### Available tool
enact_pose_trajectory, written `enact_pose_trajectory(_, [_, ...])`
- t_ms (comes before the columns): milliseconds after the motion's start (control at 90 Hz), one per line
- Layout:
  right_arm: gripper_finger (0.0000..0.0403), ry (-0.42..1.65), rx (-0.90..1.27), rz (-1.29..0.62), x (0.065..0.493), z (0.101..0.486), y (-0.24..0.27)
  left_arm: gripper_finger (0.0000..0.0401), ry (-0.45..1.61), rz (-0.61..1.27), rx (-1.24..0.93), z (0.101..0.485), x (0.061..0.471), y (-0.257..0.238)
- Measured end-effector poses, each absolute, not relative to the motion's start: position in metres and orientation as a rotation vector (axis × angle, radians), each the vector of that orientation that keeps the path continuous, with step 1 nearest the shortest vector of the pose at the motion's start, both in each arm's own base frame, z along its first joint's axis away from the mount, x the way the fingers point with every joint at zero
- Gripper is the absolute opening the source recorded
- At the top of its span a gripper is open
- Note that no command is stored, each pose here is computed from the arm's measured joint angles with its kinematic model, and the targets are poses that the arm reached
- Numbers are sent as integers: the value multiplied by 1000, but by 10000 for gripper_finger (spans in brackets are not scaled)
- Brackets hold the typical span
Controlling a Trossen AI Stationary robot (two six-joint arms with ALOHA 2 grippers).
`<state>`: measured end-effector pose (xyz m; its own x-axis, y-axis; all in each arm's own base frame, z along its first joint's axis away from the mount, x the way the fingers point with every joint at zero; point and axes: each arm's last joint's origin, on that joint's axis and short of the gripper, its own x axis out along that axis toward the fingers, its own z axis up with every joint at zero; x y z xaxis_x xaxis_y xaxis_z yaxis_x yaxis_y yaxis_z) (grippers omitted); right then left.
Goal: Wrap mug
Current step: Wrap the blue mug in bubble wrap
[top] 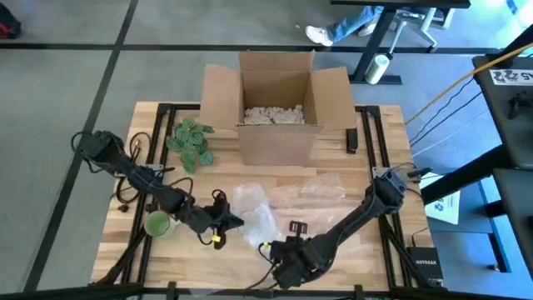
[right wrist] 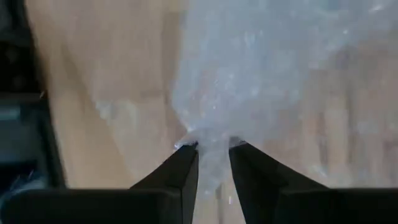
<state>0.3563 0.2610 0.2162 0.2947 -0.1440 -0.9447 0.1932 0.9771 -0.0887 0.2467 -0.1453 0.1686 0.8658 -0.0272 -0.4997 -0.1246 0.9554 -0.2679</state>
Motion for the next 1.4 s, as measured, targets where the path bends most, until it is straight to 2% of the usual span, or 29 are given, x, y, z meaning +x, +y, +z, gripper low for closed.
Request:
enact_pose_trajectory(100, [21, 1218, 43, -247, 359, 218, 259, 13, 539, 40, -294, 167, 245, -147])
enact_pose_trajectory(156, [8, 1213, 49, -245, 360, 220, 259, 13, 547, 45, -288, 165, 245, -146])
enact_pose_trajectory(633, [0, 989, 79, -236, 386, 281, 246, 13, 459, 61, -238, 185, 250, -131])
enact_pose_trajectory(1400, [0, 834, 81, -307, 411, 285, 225, 13, 398, 21, -276, 195, 265, -109])
